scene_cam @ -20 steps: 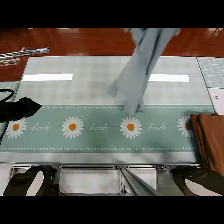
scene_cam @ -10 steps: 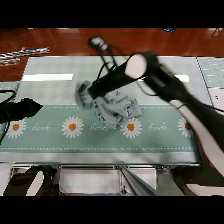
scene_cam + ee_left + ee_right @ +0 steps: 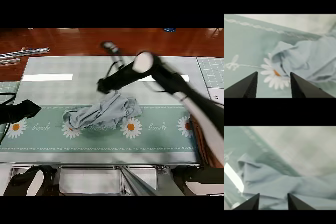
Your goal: Fold the shirts.
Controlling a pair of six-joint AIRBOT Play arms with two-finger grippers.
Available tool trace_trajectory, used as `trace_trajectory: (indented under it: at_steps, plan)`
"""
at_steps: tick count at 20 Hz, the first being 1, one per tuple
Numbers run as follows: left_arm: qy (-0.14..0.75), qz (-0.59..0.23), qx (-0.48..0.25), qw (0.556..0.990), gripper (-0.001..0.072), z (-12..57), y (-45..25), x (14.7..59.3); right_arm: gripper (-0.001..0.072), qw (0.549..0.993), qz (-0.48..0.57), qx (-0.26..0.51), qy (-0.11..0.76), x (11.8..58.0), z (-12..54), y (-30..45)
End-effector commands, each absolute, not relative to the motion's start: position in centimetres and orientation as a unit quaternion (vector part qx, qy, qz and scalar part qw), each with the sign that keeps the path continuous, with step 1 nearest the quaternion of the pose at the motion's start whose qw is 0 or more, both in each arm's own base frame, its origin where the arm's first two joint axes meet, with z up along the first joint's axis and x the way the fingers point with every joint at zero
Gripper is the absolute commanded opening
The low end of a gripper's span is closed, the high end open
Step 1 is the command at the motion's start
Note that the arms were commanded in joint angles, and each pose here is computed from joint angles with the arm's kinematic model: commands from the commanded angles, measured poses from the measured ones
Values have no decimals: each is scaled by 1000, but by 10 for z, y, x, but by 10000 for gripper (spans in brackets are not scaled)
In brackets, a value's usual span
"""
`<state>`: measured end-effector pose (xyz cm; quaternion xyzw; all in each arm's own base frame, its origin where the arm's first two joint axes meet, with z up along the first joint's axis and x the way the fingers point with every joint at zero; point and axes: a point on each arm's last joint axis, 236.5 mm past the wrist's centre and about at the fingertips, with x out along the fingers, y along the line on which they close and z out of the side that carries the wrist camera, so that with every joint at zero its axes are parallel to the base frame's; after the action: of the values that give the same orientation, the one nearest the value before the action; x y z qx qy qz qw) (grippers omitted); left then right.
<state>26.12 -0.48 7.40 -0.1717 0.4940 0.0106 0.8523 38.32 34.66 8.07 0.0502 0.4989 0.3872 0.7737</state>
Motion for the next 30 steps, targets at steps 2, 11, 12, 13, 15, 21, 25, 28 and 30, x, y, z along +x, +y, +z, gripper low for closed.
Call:
trace_trajectory:
  at_steps: [2, 11, 12, 13, 15, 21, 25, 28, 30]
  plan:
    - [516, 60, -272, 810, 505, 35, 19, 259, 408, 843, 202, 94, 490, 416, 128, 135]
    - [611, -51, -420, 669, 503, -76, -62, 238, 403, 771, 82, 299, 557, 293, -9, 31]
    - [608, -61, -428, 666, 503, -79, -67, 242, 403, 760, 85, 303, 568, 284, -19, 37]
    - [605, -69, -437, 663, 503, -82, -74, 249, 402, 753, 89, 307, 575, 279, -26, 42]
    - [597, -76, -446, 662, 502, -90, -85, 261, 402, 743, 99, 306, 586, 271, -35, 55]
    - [614, -87, -427, 658, 32, -110, -109, 274, 402, 726, 122, 290, 612, 269, -49, 88]
    - [604, -98, -418, 671, 20, -103, -107, 286, 402, 702, 135, 324, 619, 281, -66, 122]
    - [605, -102, -418, 670, 20, -101, -108, 286, 402, 687, 143, 337, 628, 293, -79, 141]
    - [607, -104, -418, 668, 20, -100, -109, 285, 402, 679, 146, 336, 636, 303, -86, 149]
